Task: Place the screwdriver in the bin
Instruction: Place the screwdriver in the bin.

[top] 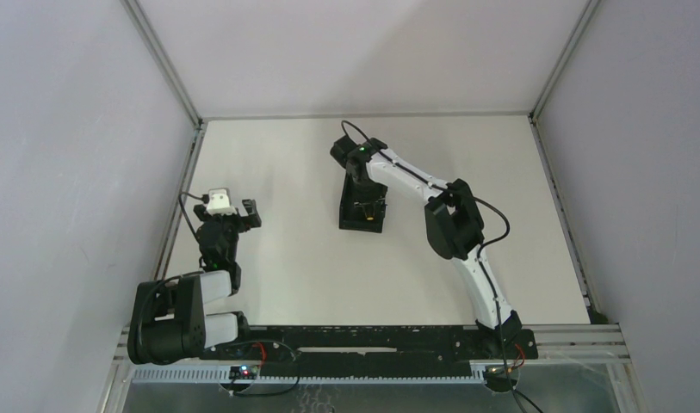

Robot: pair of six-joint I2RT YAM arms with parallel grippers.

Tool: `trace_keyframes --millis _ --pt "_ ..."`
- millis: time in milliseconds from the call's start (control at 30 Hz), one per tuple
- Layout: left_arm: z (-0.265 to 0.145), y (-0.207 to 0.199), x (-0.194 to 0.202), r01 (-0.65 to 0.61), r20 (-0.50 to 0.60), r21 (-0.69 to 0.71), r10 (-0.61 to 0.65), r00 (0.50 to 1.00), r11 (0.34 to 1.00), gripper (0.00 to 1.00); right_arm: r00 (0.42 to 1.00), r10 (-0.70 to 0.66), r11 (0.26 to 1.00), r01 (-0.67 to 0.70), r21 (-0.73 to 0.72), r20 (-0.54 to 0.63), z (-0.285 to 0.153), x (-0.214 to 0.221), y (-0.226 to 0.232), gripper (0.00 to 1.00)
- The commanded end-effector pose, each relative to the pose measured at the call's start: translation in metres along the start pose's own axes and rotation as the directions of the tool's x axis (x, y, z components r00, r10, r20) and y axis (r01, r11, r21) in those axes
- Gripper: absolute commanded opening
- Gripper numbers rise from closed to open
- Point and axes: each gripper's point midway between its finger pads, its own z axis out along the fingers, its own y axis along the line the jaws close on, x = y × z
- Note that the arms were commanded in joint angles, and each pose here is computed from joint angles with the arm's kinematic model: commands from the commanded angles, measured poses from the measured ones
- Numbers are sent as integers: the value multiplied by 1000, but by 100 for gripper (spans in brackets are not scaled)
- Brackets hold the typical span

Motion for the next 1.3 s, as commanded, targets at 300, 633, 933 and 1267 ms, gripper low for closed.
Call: trace_keyframes --millis 300,633,933,1267 --pt "4 -1 -24 -18 88 4 18 996 1000 100 998 -59 998 59 -17 26 -8 -1 6 1" --pt "4 -1 -24 -18 87 4 18 996 1000 100 997 -56 998 57 -33 44 -16 -4 8 25" --pt "4 -1 -24 -18 87 4 18 996 1000 100 997 -47 997 50 -52 59 -22 -8 10 45" --pt "4 -1 -24 -18 88 4 18 996 1000 100 997 -36 997 41 -68 72 -29 -11 11 55"
